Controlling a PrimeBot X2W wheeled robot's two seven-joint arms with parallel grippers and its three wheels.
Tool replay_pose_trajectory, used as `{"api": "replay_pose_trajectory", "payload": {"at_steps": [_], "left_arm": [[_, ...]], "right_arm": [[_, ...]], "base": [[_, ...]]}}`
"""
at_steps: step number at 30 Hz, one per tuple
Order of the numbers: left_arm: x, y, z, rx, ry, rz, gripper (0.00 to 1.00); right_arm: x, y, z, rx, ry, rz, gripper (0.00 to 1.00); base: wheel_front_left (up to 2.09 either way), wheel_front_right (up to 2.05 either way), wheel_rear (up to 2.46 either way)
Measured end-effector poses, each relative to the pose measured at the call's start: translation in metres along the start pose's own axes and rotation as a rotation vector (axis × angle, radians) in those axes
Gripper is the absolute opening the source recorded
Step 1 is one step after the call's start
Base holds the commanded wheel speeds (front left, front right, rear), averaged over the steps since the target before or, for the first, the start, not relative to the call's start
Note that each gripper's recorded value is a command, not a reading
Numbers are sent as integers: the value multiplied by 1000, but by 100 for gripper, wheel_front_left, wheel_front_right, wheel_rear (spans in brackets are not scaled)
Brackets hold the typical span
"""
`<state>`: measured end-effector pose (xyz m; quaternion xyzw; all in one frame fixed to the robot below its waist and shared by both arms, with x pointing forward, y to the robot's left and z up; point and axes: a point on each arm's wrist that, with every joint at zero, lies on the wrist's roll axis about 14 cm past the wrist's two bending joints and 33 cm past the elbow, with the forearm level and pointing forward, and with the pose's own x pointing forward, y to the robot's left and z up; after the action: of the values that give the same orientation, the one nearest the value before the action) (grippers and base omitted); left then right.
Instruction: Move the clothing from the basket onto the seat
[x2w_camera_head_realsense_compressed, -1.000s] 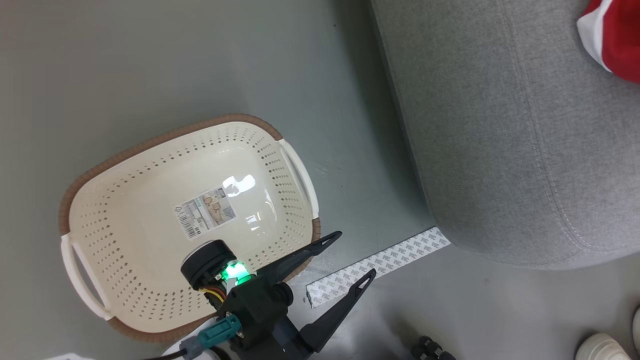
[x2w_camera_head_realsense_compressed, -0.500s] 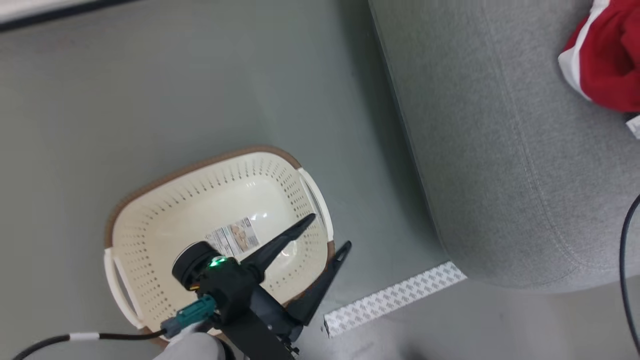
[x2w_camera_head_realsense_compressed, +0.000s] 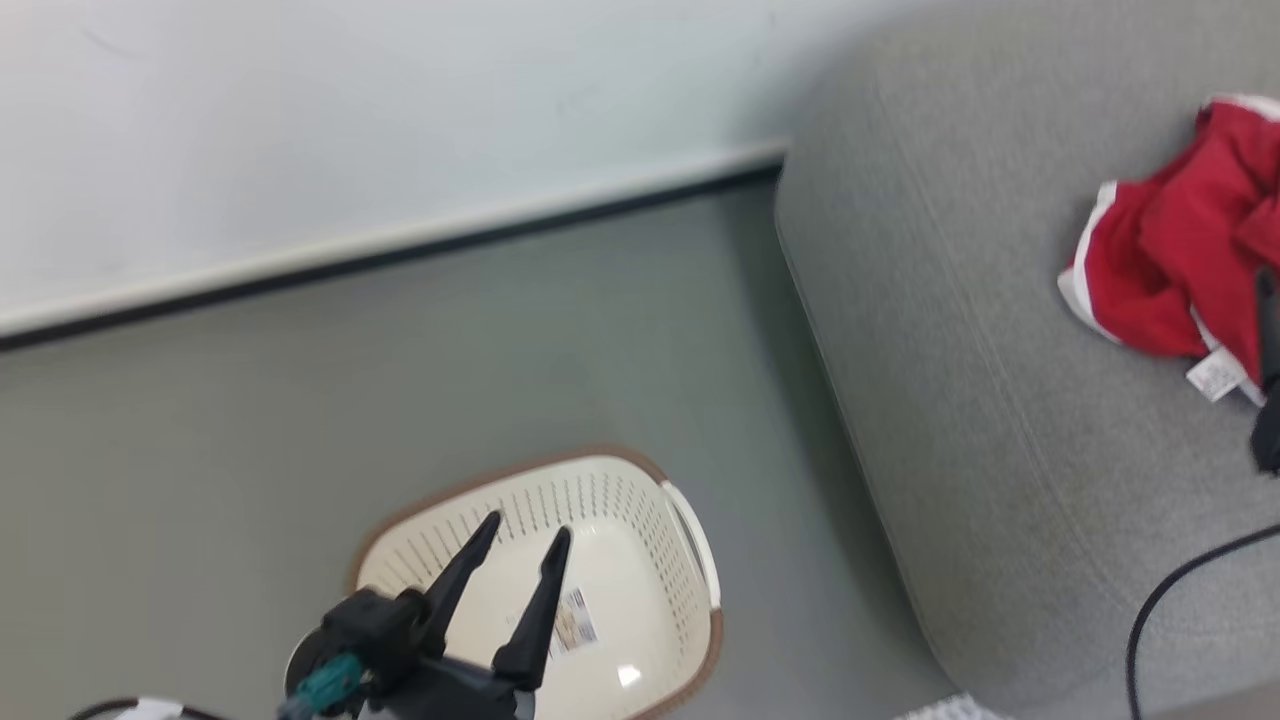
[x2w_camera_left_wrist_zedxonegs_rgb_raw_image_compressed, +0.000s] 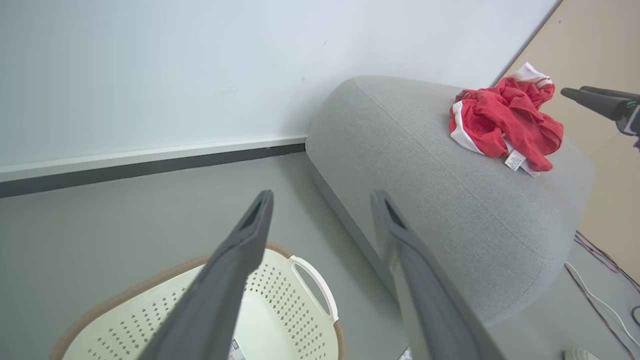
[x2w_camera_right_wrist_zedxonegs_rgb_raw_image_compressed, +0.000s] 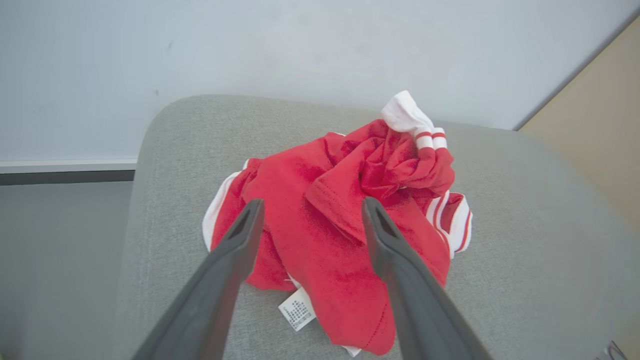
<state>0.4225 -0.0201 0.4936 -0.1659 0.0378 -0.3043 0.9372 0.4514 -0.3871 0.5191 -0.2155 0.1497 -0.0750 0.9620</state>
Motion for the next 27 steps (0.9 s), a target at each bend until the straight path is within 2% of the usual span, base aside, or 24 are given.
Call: {"api": "replay_pose_trajectory", "payload": {"at_steps": [6,11,12,13,18,24,27], "left_arm": [[-40,17,27,50,-61,156,100],[-73,37,60,101,-155,283,100],[-81,43,66,176,-170,316,100],[-88,47,72,194,-188,339,100],[-122,63,87,207,-251,464,100],[-158,83,103,236,-311,594,100],[-164,82,105,219,-330,599,100]], "right_arm": [[-36,47,32,131,-161,88,100],[-67,92,38,237,-231,161,100],[-72,101,42,274,-248,173,100],[-76,111,46,313,-267,188,100],[-98,147,67,420,-349,246,100],[-124,189,95,462,-430,328,100],[-134,203,100,464,-443,360,100]], "base": [[0,0,0],[0,0,0],[0,0,0],[0,0,0],[0,0,0],[0,0,0],[0,0,0]]}}
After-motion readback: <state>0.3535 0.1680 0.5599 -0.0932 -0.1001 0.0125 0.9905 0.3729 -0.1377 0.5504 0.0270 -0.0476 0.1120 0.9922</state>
